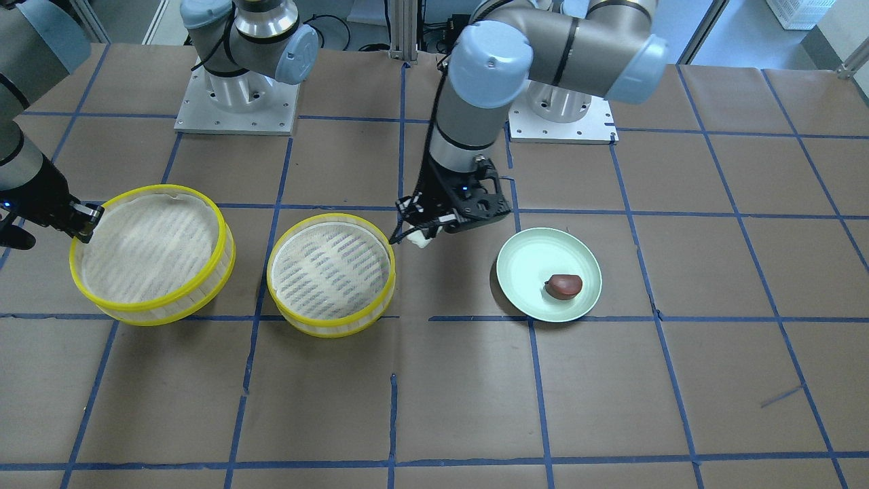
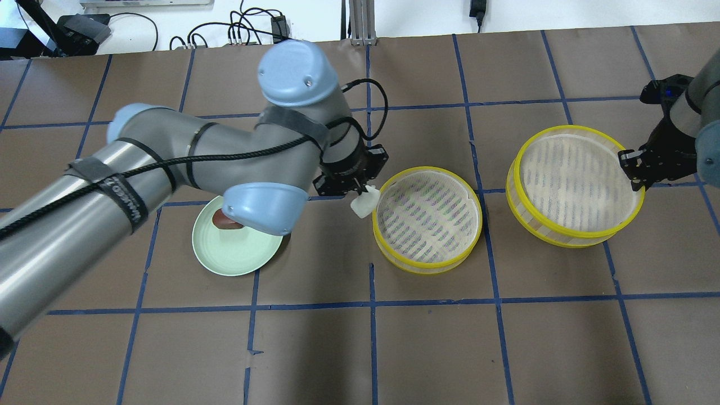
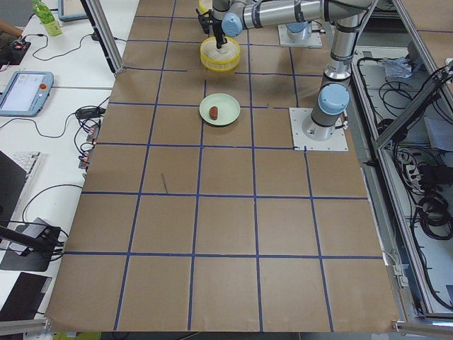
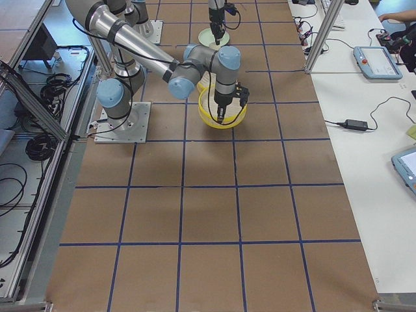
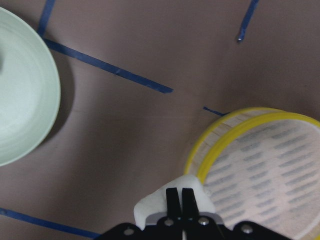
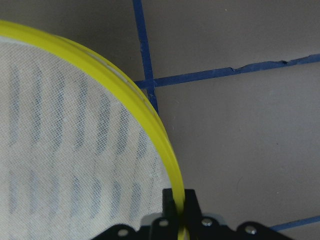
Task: Place buns in different layers of steamer
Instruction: 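Carry the white bun with the left gripper over the lower steamer tier, then lower the white bun into the lower tier and open the left gripper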
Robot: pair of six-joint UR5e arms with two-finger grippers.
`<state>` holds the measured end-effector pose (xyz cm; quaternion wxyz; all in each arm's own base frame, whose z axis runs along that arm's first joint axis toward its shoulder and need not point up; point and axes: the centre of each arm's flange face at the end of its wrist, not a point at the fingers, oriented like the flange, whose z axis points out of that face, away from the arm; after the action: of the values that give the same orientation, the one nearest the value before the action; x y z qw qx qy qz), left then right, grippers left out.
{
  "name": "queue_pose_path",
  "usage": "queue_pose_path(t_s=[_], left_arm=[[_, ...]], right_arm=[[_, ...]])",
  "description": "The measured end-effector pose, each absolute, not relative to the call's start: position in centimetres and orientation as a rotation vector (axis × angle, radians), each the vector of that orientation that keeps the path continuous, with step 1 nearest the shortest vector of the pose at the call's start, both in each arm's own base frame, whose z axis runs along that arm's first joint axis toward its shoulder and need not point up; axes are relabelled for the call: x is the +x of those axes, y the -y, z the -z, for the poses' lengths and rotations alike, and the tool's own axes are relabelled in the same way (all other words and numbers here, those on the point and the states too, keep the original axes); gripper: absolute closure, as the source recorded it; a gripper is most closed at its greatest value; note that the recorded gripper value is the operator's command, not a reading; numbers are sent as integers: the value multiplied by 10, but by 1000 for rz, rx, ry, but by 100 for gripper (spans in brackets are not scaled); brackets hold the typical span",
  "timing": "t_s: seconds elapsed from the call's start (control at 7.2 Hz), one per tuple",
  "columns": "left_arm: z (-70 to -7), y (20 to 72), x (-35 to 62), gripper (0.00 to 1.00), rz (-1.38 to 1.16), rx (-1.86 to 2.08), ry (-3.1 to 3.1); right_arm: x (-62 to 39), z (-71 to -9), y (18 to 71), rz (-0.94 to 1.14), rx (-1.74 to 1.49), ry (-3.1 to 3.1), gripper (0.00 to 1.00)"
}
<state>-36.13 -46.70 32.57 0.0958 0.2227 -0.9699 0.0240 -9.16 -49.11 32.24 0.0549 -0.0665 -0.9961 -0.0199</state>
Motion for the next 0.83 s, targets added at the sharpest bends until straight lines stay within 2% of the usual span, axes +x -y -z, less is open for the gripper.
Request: queue_pose_path(t_s=[0.14,0.28,0.42,0.83], left_arm=[[-307,465,-387,94,-91,696,2841],[-288,466,-401,8,-89,729,2823],[-270,465,-410,0,-66,759,2820],[-257,463,-419,0,-57,731,2837]], right_arm=[[-91,-322,491,60,-201,3025,97],[-90,-323,491,59,-200,3025,97],[-90,-323,490,61,-200,3025,97],[-89,-323,490,65,-198,3028,97]])
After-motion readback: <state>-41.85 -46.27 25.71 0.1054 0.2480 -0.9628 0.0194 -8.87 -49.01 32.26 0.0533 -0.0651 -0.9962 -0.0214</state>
